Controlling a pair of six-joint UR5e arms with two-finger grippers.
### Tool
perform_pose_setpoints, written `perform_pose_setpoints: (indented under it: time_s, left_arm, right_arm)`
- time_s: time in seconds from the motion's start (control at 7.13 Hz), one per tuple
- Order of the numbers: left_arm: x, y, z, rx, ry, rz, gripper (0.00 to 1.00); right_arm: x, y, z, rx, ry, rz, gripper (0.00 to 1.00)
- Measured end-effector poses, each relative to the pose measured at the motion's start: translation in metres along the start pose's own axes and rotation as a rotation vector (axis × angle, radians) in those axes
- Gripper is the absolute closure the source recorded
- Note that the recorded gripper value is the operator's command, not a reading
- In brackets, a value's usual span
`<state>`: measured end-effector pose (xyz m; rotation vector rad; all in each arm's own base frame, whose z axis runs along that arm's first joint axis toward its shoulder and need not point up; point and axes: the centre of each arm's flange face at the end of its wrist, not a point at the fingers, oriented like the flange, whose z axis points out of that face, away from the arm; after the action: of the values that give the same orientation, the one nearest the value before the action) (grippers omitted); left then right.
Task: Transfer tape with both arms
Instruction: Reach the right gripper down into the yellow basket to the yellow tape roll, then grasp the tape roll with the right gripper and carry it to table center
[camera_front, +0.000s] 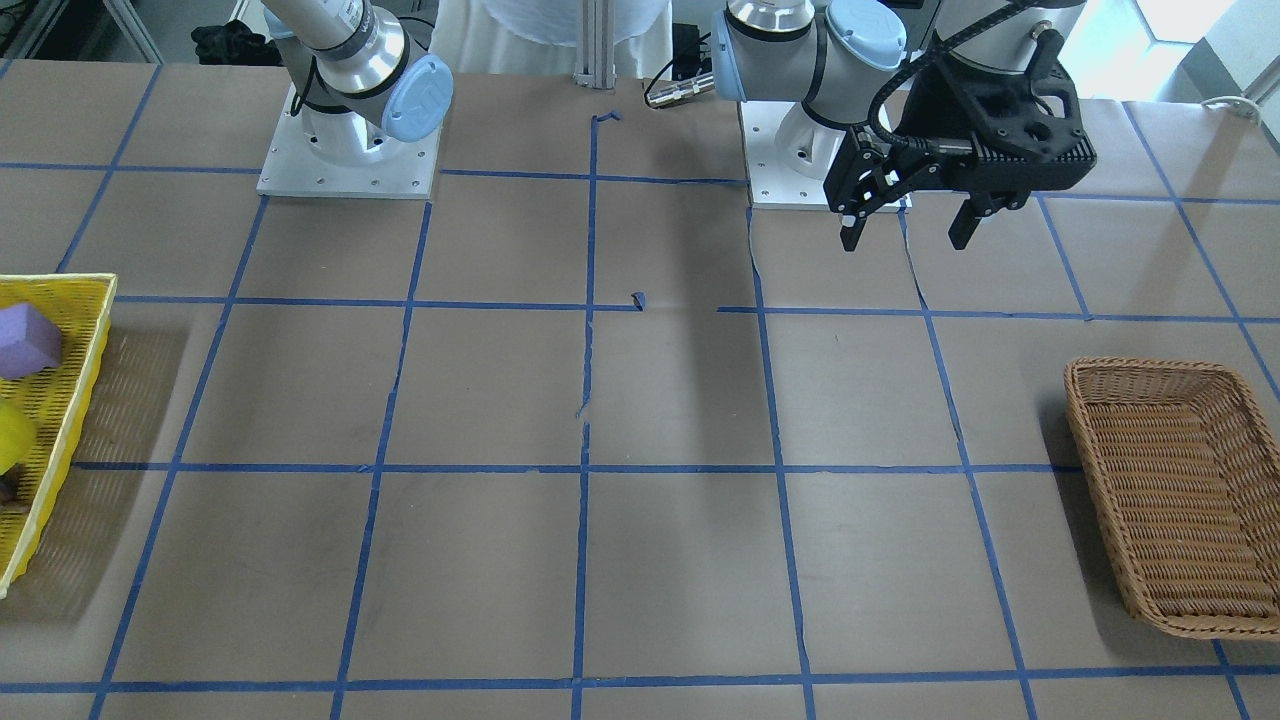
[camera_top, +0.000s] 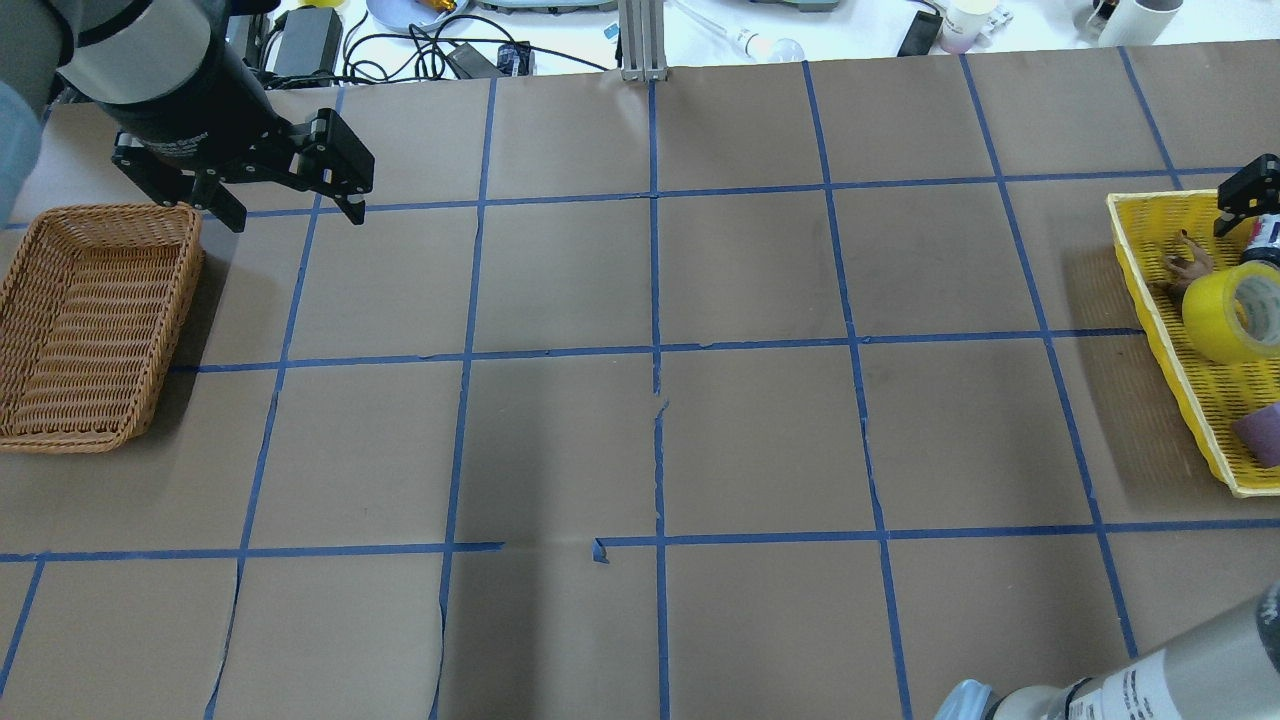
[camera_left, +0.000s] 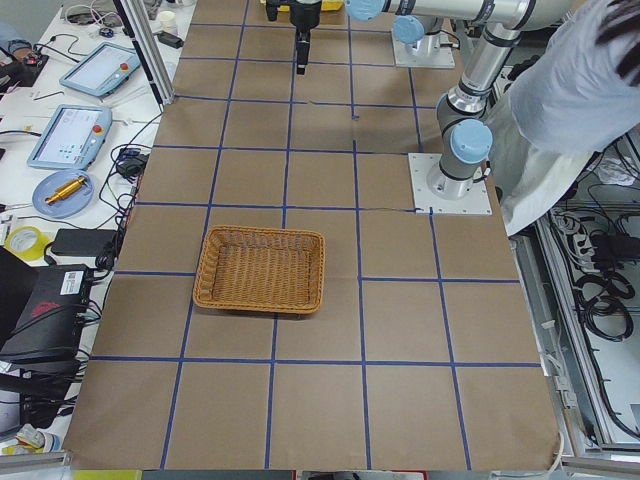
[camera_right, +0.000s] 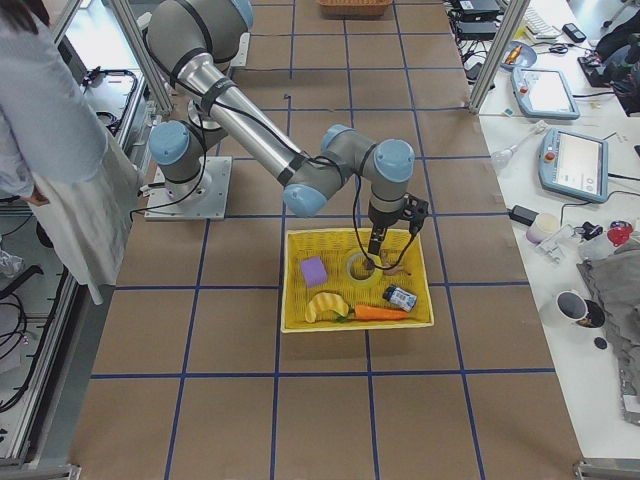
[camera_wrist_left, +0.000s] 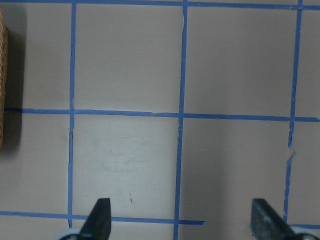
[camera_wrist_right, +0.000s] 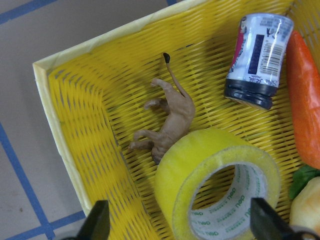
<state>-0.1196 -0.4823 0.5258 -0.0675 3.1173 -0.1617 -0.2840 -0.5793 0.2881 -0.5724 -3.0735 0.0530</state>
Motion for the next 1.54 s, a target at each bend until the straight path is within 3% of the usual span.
perform_pose_setpoints:
  time_s: [0.14, 0.42, 0.56, 0.7, 0.84, 1.26, 1.54]
  left_arm:
    - [0.0, 0.0, 0.0, 0.0, 0.0, 0.0, 0.0]
    - [0.0, 0.0, 0.0, 0.0, 0.0, -0.001, 0.0]
    - [0.0, 0.0, 0.0, 0.0, 0.0, -0.001, 0.0]
    - [0.0, 0.0, 0.0, 0.0, 0.0, 0.0, 0.0]
    - [0.0, 0.0, 0.0, 0.0, 0.0, 0.0, 0.0]
    - [0.0, 0.0, 0.0, 0.0, 0.0, 0.0, 0.0]
    - [0.0, 0.0, 0.0, 0.0, 0.0, 0.0, 0.0]
  right_arm:
    - [0.002, -0.002, 0.012, -0.016, 0.0, 0.002, 0.0]
    - [0.003, -0.004, 0.029, -0.036, -0.006, 0.004, 0.17]
    - [0.004, -0.007, 0.039, -0.042, -0.009, 0.005, 0.4]
    - [0.005, -0.008, 0.045, -0.044, -0.011, 0.005, 0.79]
    - [0.005, -0.009, 0.048, -0.045, -0.013, 0.002, 1.0]
    - [0.005, -0.01, 0.037, -0.03, -0.002, -0.028, 1.0]
    - [0.001, 0.001, -0.011, -0.011, 0.013, -0.032, 1.0]
